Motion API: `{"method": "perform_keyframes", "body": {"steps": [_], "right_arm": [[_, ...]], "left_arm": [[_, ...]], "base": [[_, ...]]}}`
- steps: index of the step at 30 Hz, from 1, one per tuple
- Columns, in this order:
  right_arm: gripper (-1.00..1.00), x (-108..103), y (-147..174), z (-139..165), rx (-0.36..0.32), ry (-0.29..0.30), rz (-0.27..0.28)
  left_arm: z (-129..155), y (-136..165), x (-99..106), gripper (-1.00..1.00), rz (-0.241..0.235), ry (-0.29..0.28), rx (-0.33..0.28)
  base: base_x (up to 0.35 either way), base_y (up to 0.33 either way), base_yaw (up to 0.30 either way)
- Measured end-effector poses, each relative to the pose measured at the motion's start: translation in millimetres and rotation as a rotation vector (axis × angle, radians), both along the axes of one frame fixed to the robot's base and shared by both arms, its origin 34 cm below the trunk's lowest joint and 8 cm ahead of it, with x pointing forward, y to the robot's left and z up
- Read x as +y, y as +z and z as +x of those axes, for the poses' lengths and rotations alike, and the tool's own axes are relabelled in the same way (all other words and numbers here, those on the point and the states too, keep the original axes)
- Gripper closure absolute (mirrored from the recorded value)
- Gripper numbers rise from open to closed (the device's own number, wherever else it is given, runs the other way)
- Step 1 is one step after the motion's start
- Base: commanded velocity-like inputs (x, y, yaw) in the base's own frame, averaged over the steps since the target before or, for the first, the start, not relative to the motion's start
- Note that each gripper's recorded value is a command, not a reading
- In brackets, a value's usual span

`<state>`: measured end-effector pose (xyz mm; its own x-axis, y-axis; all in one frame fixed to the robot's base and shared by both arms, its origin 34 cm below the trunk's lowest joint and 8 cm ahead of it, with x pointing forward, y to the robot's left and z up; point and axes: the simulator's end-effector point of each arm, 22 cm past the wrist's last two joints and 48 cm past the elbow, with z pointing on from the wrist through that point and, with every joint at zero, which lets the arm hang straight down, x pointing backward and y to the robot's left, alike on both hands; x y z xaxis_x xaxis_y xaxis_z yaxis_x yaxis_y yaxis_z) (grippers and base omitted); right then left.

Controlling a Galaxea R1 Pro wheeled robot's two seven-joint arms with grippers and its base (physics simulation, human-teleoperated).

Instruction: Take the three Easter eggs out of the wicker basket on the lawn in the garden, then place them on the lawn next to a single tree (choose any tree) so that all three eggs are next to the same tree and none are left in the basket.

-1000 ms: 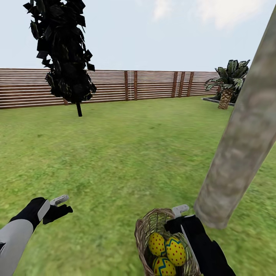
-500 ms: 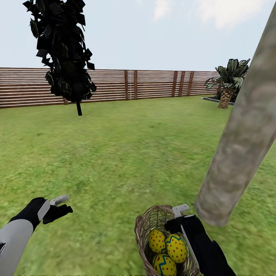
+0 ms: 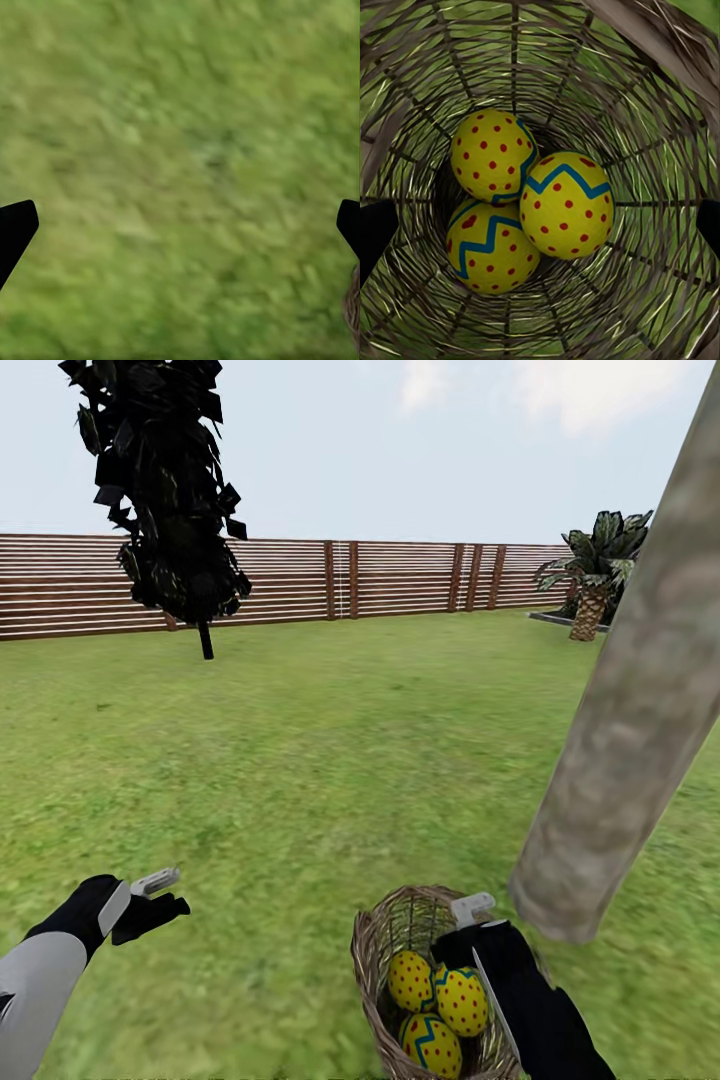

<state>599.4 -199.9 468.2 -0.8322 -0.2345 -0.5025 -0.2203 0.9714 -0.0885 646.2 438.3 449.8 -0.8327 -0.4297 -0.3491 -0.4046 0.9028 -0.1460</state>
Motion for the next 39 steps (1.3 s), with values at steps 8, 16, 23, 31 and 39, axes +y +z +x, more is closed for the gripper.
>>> {"method": "perform_keyframes", "body": {"steps": [8, 16, 23, 31, 39], "right_arm": [[-1.00, -2, -13, 4, -0.045, 0.004, -0.007], [-1.00, -6, -25, 5, -0.071, -0.005, -0.022], [-1.00, -9, -40, 2, -0.073, -0.011, -0.032], [-1.00, -11, -57, -2, -0.079, -0.015, -0.038], [-1.00, -12, -72, -6, -0.076, -0.016, -0.039]], "left_arm": [[-2, -19, -10, -1.00, -0.009, -0.009, 0.000], [-7, -38, -12, -1.00, -0.009, -0.011, 0.000], [-11, -53, -12, -1.00, -0.008, -0.010, 0.001], [-15, -71, -11, -1.00, -0.008, -0.010, 0.000], [-20, -89, -11, -1.00, -0.008, -0.010, 0.008]], "base": [[0.000, 0.000, 0.000], [0.000, 0.000, 0.000], [0.000, 0.000, 0.000], [0.000, 0.000, 0.000], [0.000, 0.000, 0.000]]}}
